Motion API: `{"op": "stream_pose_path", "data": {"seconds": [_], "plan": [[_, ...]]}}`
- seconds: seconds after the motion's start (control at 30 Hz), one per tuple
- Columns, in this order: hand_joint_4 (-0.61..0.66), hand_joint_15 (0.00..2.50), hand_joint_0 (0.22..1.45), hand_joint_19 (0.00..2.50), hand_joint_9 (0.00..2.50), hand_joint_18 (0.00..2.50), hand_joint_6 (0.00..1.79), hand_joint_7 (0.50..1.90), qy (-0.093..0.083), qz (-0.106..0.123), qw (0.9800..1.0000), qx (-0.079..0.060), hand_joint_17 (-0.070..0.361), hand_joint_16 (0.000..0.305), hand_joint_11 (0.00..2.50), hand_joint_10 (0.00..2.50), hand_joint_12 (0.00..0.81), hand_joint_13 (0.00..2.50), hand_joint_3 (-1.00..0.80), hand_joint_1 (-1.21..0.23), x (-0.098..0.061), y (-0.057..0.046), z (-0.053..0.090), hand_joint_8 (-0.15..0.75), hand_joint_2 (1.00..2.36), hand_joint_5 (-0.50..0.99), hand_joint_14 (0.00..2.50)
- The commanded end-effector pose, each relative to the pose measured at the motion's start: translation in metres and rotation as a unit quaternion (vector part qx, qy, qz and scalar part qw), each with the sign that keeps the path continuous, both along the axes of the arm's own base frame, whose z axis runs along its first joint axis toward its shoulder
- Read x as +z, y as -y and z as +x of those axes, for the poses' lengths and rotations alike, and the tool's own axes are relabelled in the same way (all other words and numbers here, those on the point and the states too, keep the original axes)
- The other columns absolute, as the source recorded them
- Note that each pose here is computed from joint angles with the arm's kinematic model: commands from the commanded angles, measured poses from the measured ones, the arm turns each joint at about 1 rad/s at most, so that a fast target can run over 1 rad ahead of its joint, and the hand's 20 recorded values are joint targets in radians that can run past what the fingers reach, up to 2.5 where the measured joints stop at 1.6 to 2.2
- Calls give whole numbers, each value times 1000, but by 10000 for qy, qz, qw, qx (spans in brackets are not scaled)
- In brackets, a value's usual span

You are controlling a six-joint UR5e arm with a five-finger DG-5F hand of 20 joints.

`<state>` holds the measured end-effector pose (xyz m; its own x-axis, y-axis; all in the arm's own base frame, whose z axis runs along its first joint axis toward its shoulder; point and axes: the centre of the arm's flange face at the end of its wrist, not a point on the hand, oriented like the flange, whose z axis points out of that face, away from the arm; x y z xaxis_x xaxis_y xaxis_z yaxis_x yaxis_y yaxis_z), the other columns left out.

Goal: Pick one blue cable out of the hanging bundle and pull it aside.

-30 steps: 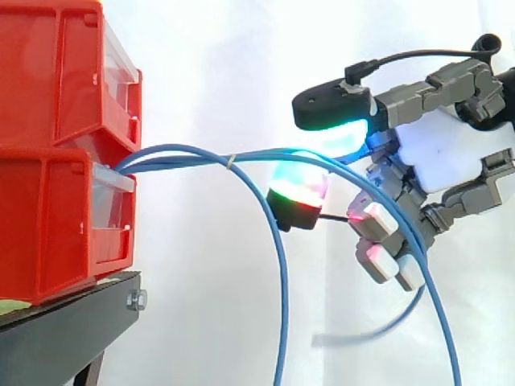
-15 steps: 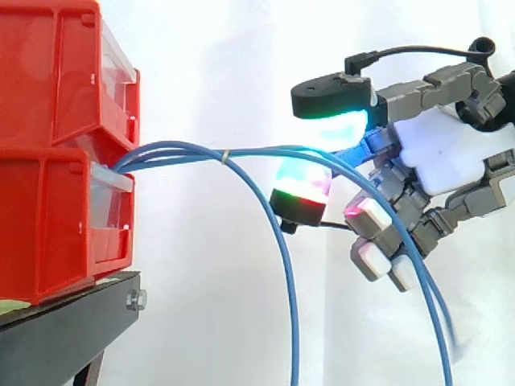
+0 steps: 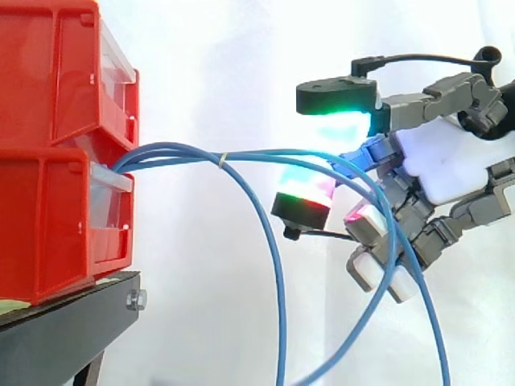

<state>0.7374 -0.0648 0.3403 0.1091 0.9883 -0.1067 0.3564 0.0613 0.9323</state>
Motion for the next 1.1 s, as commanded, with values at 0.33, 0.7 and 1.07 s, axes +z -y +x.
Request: {"op": "stream_pose_path", "data": {"seconds": [0.33,0.7,1.07], "plan": [[-81,637,545,527,1063,815,885,1124,3,1,10000,7,136,60,794,15,372,879,-104,-761,1,-1,0,303,1018,-85,19],[-205,665,607,523,1131,892,928,1186,3,50,10000,-11,124,55,796,16,335,955,99,-889,0,-1,0,228,1024,-93,21],[-246,690,657,508,1233,953,924,1258,-18,62,10000,-17,128,57,782,16,352,1025,186,-922,-2,-1,-1,219,1011,-65,22]]}}
